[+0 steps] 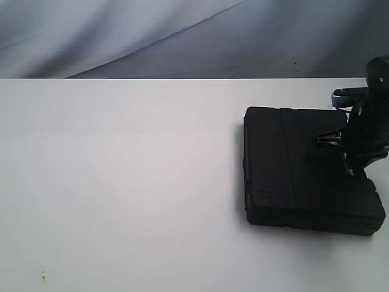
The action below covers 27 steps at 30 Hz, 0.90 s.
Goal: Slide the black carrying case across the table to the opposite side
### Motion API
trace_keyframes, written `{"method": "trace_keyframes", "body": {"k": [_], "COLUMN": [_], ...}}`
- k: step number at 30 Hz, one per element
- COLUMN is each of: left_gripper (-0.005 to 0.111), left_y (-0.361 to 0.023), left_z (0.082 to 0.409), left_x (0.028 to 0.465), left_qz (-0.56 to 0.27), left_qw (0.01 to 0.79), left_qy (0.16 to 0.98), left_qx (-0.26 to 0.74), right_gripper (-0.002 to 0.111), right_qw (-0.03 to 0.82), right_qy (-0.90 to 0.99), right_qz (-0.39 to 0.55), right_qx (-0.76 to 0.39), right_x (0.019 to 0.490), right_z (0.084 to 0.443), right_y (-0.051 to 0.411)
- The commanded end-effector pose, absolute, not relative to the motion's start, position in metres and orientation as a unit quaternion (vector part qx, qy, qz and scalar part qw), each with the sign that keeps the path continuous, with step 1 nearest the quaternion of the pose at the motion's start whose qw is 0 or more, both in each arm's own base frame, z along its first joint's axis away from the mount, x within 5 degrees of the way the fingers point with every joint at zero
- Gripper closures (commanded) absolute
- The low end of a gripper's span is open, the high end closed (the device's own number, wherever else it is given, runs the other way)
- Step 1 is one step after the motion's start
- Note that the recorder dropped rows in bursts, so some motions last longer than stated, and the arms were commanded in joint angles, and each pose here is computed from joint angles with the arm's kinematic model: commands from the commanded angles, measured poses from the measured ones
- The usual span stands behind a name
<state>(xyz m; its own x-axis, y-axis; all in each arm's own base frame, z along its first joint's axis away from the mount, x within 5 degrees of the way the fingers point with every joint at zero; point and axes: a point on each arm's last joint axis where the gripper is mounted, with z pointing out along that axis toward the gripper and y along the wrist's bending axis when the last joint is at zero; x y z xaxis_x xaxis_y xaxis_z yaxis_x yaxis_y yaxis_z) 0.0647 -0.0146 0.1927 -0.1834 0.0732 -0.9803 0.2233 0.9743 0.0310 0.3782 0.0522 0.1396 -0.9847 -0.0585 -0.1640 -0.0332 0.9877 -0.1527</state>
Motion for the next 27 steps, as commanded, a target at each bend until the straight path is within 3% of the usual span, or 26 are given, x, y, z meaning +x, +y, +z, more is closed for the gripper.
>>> {"method": "trace_keyframes", "body": {"k": [1,5,11,19,22,27], "left_gripper": [0.107,0.107,0.107,0.107,0.107,0.107], "left_y": [-0.014,-0.014,-0.014,-0.014,-0.014,-0.014], "left_z": [0.192,0.192,0.192,0.192,0.192,0.192], "left_x": [0.064,0.064,0.064,0.064,0.064,0.064], "left_qz": [-0.060,-0.060,-0.060,-0.060,-0.060,-0.060], "left_qw": [0.637,0.637,0.637,0.637,0.637,0.637], "left_qy": [0.763,0.763,0.763,0.763,0.763,0.763], "left_qx": [0.094,0.094,0.094,0.094,0.094,0.094], "right_gripper": [0.108,0.108,0.108,0.107,0.096,0.066], "right_qw": [0.132,0.155,0.126,0.115,0.118,0.126], "right_qy": [0.988,0.985,0.990,0.991,0.991,0.989], "right_qz": [-0.075,-0.078,-0.064,-0.063,-0.061,-0.066], "right_qx": [-0.013,-0.006,-0.024,-0.024,-0.025,-0.033], "right_x": [0.379,0.377,0.375,0.376,0.375,0.376], "right_z": [0.167,0.182,0.151,0.138,0.135,0.135], "right_y": [0.047,0.045,0.056,0.056,0.057,0.056]}}
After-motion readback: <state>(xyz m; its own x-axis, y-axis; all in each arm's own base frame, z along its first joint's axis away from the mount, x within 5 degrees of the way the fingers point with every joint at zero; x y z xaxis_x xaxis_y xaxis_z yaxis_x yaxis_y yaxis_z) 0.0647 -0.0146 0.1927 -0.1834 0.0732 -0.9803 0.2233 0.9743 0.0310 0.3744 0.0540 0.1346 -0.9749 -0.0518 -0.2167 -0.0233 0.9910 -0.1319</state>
